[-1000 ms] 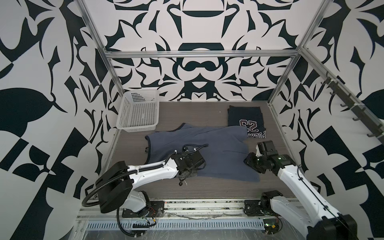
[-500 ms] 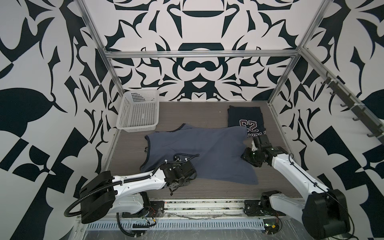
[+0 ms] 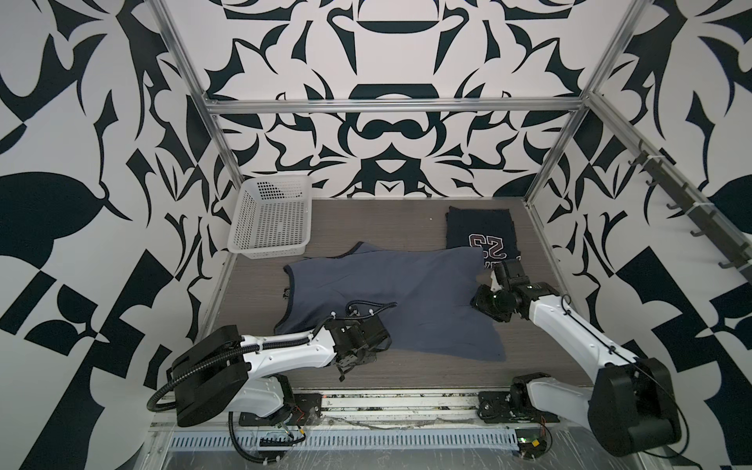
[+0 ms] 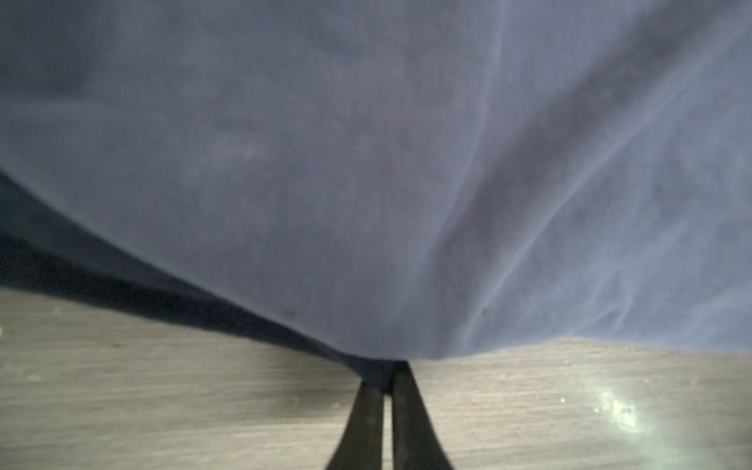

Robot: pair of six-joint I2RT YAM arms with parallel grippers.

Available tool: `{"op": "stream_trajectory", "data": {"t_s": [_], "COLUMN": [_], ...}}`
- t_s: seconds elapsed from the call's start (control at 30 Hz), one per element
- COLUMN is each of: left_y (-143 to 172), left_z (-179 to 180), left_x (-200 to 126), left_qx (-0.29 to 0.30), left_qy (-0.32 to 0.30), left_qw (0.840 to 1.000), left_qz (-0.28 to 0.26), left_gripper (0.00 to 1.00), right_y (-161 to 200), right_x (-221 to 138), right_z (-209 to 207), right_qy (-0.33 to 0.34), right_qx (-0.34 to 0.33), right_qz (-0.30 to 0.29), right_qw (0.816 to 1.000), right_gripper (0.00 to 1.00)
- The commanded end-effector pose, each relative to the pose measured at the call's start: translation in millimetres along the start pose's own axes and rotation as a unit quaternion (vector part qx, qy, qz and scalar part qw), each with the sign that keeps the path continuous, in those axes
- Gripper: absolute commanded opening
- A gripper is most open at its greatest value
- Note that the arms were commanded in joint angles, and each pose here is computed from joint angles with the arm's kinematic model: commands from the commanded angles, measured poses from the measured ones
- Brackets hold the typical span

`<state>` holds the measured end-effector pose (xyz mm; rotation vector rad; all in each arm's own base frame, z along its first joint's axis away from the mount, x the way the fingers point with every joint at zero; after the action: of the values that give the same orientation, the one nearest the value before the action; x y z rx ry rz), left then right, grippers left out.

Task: Fold and stack tank tops
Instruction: Smooth out the tank top at the center of the table.

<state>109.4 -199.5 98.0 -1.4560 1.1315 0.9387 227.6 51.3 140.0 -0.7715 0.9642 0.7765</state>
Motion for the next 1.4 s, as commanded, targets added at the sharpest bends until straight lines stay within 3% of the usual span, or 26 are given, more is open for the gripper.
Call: {"op": "stream_trajectory", "data": {"t_s": [0.0, 0.27, 0.4, 0.63, 0.7, 0.73, 0.9, 1.03, 1.2, 1.37], "left_y": [0, 32, 49, 56, 52, 48, 10, -40, -109, -149], "left_z": [1, 23, 44, 57, 55, 52, 24, 11, -2, 1], "left_x": [-9, -30, -30, -28, -34, -39, -81, -85, -63, -15], "left_qx": [0.001, 0.030, 0.011, -0.006, 0.005, 0.011, 0.052, 0.045, 0.008, -0.023], "left_qy": [-0.004, -0.036, -0.040, -0.031, -0.037, -0.033, 0.001, 0.023, 0.055, 0.036], "left_qw": [1.000, 0.997, 0.996, 0.996, 0.996, 0.997, 0.998, 0.997, 0.993, 0.995], "left_qz": [0.001, 0.057, 0.083, 0.087, 0.079, 0.070, -0.031, -0.058, -0.108, -0.089], "left_gripper": [0.02, 0.00, 0.00, 0.23, 0.38, 0.39, 0.48, 0.52, 0.59, 0.61], "right_y": [-11, -23, -28, -30, -31, -31, -43, -62, -100, -112], "right_x": [2, 28, 35, 25, 16, 12, -16, -25, -24, 13], "right_z": [8, -1, -13, -16, -14, -13, 2, 17, 39, 56], "right_qy": [-0.002, 0.034, 0.054, 0.065, 0.059, 0.056, 0.030, 0.018, 0.018, 0.019], "right_qx": [-0.010, 0.015, 0.039, 0.035, 0.027, 0.024, 0.005, -0.003, -0.013, -0.020], "right_qz": [-0.015, 0.014, 0.020, 0.004, -0.007, -0.013, -0.050, -0.076, -0.103, -0.063], "right_qw": [1.000, 0.999, 0.998, 0.997, 0.998, 0.998, 0.998, 0.997, 0.994, 0.998], "right_gripper": [0.48, 0.49, 0.49, 0.49, 0.50, 0.50, 0.53, 0.53, 0.52, 0.51]}}
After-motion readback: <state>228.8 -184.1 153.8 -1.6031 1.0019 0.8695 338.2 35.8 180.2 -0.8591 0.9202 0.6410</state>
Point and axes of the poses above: each gripper's point midway between its finger pads, its own x axis out along the fingers, its own z axis along the line the jaws close on, y = z × x, the point moved 8 cm from there along -x, back along the fingers, and after that the axes turned 3 degrees about x, right-handed, at the moved point
